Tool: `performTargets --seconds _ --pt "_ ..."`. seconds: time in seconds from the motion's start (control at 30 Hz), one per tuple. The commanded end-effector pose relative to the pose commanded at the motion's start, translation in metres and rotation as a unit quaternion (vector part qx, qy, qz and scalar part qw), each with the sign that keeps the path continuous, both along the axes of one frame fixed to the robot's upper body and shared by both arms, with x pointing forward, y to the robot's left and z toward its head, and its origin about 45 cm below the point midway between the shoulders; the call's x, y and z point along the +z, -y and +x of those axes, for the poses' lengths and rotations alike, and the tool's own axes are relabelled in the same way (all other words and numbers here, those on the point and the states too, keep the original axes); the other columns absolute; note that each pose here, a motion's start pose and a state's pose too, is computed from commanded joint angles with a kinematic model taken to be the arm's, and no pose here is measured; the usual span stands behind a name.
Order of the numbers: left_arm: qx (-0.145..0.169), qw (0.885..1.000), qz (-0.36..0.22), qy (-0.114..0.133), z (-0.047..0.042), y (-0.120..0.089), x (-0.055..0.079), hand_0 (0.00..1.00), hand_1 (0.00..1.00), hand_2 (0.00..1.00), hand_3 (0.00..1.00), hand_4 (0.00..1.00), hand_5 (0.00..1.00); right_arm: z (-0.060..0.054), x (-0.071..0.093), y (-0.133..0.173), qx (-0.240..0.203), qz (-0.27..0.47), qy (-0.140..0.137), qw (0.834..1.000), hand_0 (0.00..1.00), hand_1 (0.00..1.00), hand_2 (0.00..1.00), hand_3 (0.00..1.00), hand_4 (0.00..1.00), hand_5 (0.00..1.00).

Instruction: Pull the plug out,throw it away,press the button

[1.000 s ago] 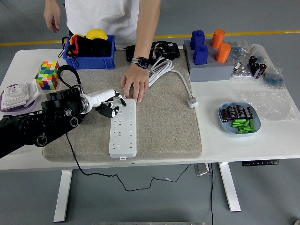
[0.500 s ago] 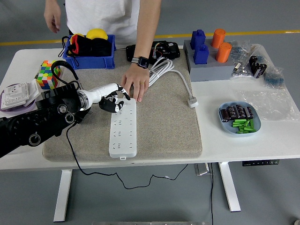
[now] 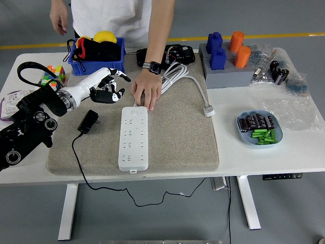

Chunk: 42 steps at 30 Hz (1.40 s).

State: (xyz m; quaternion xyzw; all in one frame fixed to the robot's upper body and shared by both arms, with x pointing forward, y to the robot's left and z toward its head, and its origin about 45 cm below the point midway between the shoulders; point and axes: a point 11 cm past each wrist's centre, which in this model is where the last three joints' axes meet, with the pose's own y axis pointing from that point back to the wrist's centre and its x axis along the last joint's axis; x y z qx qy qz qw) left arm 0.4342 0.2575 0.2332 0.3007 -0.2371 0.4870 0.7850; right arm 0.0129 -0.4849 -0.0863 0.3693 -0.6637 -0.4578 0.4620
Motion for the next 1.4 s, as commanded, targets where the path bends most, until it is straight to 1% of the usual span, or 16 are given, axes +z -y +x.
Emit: performTargets --seconds 0.07,0.1,0.27,0.3,0.47,0.5,0.63,0.73,0.87,0.9,1.13,1.33,1.4 --pt "0.013 1.0 -0.013 0.008 -0.002 -0.01 0.004 0.371 0.499 0.507 0.791 0.715 0.068 0.0 0.0 0.0 0.001 0.0 0.0 1.0 0.727 0.683 0.668 0.672 0.76 0.657" --pt "0.018 1.0 -0.018 0.01 -0.003 -0.014 0.005 0.734 0.766 0.695 0.812 0.772 0.188 0.0 0.0 0.0 0.001 0.0 0.0 1.0 0.727 0.683 0.667 0.672 0.76 0.656" --pt "0.054 0.997 -0.043 0.018 -0.0139 -0.038 0.003 0.734 0.766 0.695 0.812 0.772 0.188 0.001 0.001 0.001 0.004 -0.001 -0.001 1.0 0.727 0.683 0.667 0.672 0.76 0.656" --pt "0.062 0.997 -0.048 0.019 -0.0163 -0.043 0.001 0.811 0.821 0.756 0.822 0.789 0.204 0.001 0.001 0.001 0.004 -0.001 -0.001 1.0 0.727 0.683 0.667 0.672 0.76 0.657" --pt "0.097 0.992 -0.071 0.026 -0.0281 -0.064 -0.003 0.811 0.821 0.756 0.822 0.789 0.204 0.003 0.001 0.002 0.007 -0.003 -0.001 1.0 0.727 0.683 0.667 0.672 0.76 0.657" --pt "0.103 0.992 -0.074 0.027 -0.0308 -0.067 -0.004 0.836 0.834 0.776 0.825 0.796 0.247 0.003 0.001 0.003 0.008 -0.003 0.0 1.0 0.727 0.683 0.667 0.672 0.76 0.657" --pt "0.129 0.988 -0.083 0.031 -0.0439 -0.085 -0.011 0.836 0.834 0.776 0.825 0.796 0.247 0.006 0.003 0.005 0.01 -0.006 0.001 1.0 0.727 0.683 0.667 0.672 0.76 0.657" --pt "0.145 0.985 -0.088 0.038 -0.0495 -0.096 -0.012 0.842 0.839 0.789 0.828 0.799 0.255 0.006 0.003 0.006 0.01 -0.006 0.001 1.0 0.727 0.683 0.667 0.672 0.76 0.656" --pt "0.158 0.983 -0.086 0.045 -0.0538 -0.105 -0.012 0.842 0.839 0.789 0.828 0.799 0.255 0.007 0.004 0.007 0.012 -0.007 0.001 1.0 0.727 0.683 0.667 0.672 0.76 0.656" --pt "0.161 0.982 -0.087 0.046 -0.0549 -0.107 -0.012 0.853 0.848 0.815 0.841 0.798 0.261 0.007 0.004 0.007 0.012 -0.008 0.001 1.0 0.727 0.683 0.667 0.672 0.76 0.656" --pt "0.181 0.977 -0.098 0.053 -0.0611 -0.116 -0.013 0.857 0.851 0.815 0.844 0.795 0.27 0.008 0.004 0.008 0.015 -0.008 0.001 1.0 0.727 0.682 0.667 0.672 0.76 0.656" --pt "0.186 0.976 -0.099 0.053 -0.0629 -0.118 -0.014 0.856 0.851 0.813 0.845 0.795 0.274 0.006 0.005 0.009 0.014 -0.01 -0.001 1.0 0.727 0.683 0.667 0.672 0.76 0.657" --pt "0.187 0.976 -0.1 0.054 -0.0635 -0.119 -0.013 0.856 0.851 0.813 0.845 0.795 0.274 0.003 0.005 0.009 0.012 -0.01 -0.003 1.0 0.727 0.683 0.667 0.672 0.76 0.657"
